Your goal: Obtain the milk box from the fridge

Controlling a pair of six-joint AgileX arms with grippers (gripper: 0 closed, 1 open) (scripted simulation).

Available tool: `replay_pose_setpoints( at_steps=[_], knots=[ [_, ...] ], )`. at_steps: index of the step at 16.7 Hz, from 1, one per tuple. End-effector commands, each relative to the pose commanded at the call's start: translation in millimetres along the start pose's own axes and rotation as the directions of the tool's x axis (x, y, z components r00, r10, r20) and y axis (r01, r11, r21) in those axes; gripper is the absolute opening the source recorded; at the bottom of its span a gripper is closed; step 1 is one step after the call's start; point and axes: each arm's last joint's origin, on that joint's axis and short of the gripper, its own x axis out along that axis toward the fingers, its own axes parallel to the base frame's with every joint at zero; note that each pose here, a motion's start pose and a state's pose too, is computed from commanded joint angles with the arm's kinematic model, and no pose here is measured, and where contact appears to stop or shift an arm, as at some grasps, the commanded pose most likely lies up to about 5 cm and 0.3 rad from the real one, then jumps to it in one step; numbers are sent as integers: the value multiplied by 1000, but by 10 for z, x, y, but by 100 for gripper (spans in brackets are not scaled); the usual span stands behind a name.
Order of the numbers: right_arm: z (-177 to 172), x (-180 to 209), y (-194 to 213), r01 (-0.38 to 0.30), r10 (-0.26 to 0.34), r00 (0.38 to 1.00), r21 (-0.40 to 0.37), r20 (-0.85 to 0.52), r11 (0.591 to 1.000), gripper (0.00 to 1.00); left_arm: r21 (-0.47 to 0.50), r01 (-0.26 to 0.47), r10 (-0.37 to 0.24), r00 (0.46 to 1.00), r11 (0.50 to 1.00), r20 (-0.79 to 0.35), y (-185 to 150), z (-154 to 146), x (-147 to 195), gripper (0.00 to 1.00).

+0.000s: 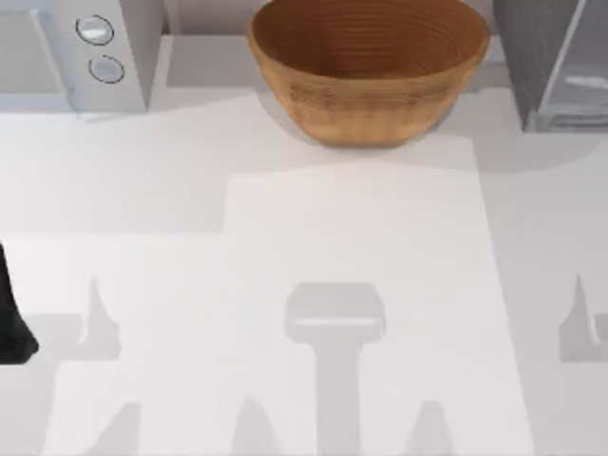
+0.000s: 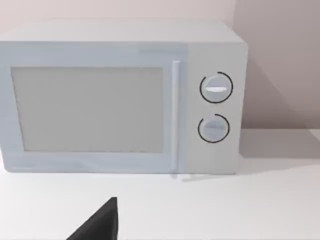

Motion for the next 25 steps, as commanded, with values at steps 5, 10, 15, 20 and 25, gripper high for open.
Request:
replay_pose_setpoints(
  at_steps=[5,10,15,20,25],
  knots=[
    [50,32,-20,2,-2,1000,-1,12,1000,100,0,0,0,1000,1000,0,0,0,0,100],
    [208,239,-133,11,-10,999,-10,48,1000,100,0,0,0,1000,1000,0,0,0,0,100],
    [120,615,-382,13,-13,1000,-7,10,1000,100,0,0,0,1000,1000,0,0,0,0,100],
    [-184,876,-692,8,-8,999,14,-35,1000,100,0,0,0,1000,1000,0,0,0,0,100],
    [-416,974,-931,2,-2,1000,6,-12,1000,100,0,0,0,1000,1000,0,0,0,0,100]
  ],
)
